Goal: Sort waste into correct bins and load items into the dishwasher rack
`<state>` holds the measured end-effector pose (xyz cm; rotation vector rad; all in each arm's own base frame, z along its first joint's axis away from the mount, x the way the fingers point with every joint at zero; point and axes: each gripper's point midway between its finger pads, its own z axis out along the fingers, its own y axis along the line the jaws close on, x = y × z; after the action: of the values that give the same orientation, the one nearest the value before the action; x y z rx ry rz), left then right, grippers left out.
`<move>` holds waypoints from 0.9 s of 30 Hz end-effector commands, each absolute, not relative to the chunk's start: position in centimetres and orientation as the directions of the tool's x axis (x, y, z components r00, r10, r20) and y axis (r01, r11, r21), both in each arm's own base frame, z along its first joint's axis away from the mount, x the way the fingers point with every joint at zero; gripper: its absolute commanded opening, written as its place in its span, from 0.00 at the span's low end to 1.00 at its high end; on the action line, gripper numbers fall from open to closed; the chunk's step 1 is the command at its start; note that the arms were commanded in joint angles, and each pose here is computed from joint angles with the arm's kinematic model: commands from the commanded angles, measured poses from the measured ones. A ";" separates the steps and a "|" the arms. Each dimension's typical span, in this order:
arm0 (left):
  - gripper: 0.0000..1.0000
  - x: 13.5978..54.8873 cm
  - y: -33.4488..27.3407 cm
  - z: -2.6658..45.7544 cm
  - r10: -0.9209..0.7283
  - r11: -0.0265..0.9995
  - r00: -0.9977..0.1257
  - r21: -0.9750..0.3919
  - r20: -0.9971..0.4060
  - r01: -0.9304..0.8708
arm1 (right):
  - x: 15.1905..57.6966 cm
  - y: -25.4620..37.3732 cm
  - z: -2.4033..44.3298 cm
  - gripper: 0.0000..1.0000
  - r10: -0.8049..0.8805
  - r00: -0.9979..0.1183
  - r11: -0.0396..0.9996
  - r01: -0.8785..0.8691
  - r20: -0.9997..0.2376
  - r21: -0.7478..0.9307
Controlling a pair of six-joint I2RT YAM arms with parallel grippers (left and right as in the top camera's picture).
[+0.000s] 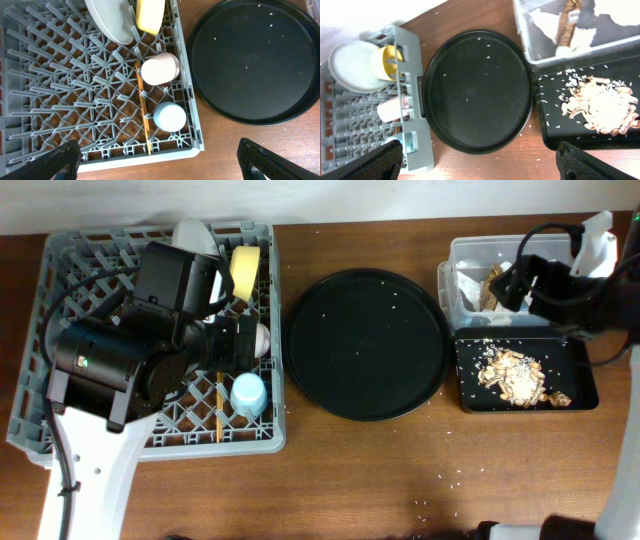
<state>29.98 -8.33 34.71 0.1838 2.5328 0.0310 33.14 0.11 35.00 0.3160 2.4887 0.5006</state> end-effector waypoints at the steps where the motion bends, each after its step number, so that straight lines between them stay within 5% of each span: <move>1: 0.99 30.0 -8.1 35.1 0.149 0.989 -0.806 0.080 -0.572 0.126 | 29.4 2.1 38.9 0.98 0.140 -0.727 0.973 -0.026 -0.673 0.230; 8: 0.99 30.0 -8.1 35.1 0.149 0.989 -0.807 0.080 -0.572 0.127 | 27.8 3.3 38.3 0.98 0.047 -0.501 0.988 -0.103 -0.864 0.114; 17: 0.99 30.0 -8.1 35.1 0.149 0.989 -0.806 0.080 -0.572 0.127 | 25.7 4.2 27.7 0.98 0.070 -0.164 0.979 -0.180 -0.984 0.099; 27: 0.99 30.0 -8.1 35.1 0.149 0.989 -0.806 0.080 -0.572 0.126 | 24.0 4.5 20.4 0.98 0.081 -0.040 0.974 -0.209 -0.996 0.088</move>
<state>29.95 -8.30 34.69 0.1837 2.5344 0.0332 24.27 4.37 21.77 -0.0942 1.6288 0.2363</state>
